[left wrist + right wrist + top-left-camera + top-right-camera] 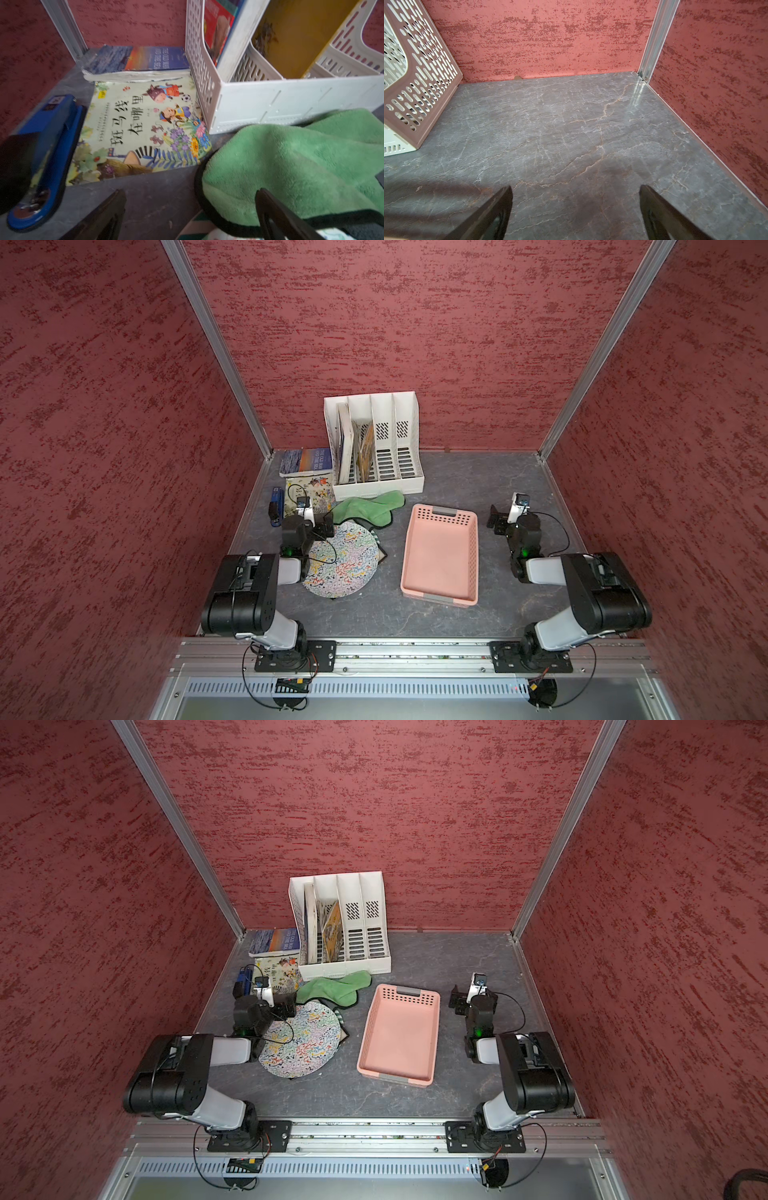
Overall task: Wipe the wet plate dry
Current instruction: Reset both arms
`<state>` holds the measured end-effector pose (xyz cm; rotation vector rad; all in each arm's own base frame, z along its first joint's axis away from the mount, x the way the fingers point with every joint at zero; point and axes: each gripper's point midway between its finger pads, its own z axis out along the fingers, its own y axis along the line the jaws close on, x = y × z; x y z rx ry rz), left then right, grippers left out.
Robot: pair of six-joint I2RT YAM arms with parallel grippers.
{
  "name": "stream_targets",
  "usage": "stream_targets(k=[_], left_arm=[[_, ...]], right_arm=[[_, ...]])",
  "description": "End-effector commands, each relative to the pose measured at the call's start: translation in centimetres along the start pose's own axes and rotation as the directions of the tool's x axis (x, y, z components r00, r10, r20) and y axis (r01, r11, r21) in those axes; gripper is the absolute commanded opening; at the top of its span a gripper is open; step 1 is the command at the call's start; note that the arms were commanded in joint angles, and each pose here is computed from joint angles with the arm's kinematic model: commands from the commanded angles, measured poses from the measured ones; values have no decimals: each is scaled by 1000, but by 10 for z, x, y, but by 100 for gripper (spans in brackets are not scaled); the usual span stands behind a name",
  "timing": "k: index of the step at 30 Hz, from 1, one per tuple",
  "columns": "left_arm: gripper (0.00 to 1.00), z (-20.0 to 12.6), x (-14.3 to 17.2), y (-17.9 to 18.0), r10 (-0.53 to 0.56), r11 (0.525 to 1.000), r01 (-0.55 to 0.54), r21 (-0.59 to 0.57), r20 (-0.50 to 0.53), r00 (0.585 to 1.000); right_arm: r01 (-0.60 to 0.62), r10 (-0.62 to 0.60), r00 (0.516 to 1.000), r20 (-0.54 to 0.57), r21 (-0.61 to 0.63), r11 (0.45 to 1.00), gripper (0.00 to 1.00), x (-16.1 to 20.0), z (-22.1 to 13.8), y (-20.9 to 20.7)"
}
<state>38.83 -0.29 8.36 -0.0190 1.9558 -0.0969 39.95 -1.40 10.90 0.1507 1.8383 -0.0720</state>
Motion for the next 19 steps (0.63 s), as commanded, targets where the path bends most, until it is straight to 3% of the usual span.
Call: stream_targets(k=[1, 19], left_arm=[[100, -1, -36, 6, -10, 999, 16, -42, 131, 991], [100, -1, -36, 8, -15, 999, 22, -47, 132, 991]], right_arm=[[-1, 2, 999, 33, -8, 1000, 99, -9, -1, 1], [3, -3, 999, 35, -12, 1000, 99, -9, -2, 2]])
